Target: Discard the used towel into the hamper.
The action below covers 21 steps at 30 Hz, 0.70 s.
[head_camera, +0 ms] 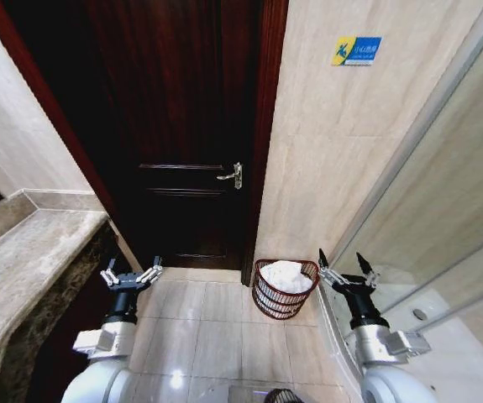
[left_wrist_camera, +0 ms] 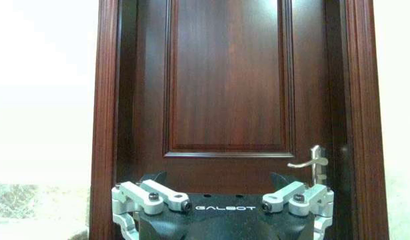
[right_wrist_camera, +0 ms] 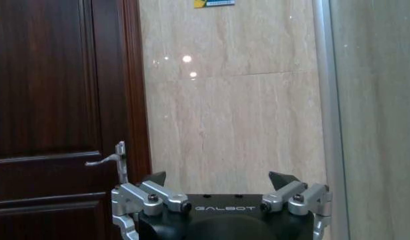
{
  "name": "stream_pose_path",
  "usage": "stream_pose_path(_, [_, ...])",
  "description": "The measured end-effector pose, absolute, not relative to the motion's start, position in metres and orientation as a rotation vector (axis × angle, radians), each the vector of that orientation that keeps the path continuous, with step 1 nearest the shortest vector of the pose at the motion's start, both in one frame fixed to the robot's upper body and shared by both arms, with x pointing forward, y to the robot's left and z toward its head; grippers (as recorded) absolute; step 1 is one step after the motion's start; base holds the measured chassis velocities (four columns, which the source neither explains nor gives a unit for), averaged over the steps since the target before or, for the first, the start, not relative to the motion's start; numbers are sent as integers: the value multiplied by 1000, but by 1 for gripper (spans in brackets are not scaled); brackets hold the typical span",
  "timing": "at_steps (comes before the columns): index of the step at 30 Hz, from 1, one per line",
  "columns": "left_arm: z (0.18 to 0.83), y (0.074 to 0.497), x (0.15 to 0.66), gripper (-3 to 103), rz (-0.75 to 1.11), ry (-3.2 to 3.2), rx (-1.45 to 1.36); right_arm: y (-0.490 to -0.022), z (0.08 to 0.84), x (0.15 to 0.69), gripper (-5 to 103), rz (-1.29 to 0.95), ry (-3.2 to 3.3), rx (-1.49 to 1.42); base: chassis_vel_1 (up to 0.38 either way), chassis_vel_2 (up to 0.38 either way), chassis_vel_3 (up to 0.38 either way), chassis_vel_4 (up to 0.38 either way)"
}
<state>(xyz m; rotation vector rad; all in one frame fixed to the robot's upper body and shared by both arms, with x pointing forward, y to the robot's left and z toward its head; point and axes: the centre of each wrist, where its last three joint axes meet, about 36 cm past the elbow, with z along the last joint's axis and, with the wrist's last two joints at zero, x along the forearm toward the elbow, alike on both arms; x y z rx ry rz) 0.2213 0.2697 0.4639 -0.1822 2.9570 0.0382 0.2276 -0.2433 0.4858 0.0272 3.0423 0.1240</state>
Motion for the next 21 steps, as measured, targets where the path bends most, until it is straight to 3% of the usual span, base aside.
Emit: stream_pose_path(21, [462, 270, 220, 100, 32, 2956, -187, -243, 484, 225, 100, 128, 3048, 30, 66, -66, -66, 68])
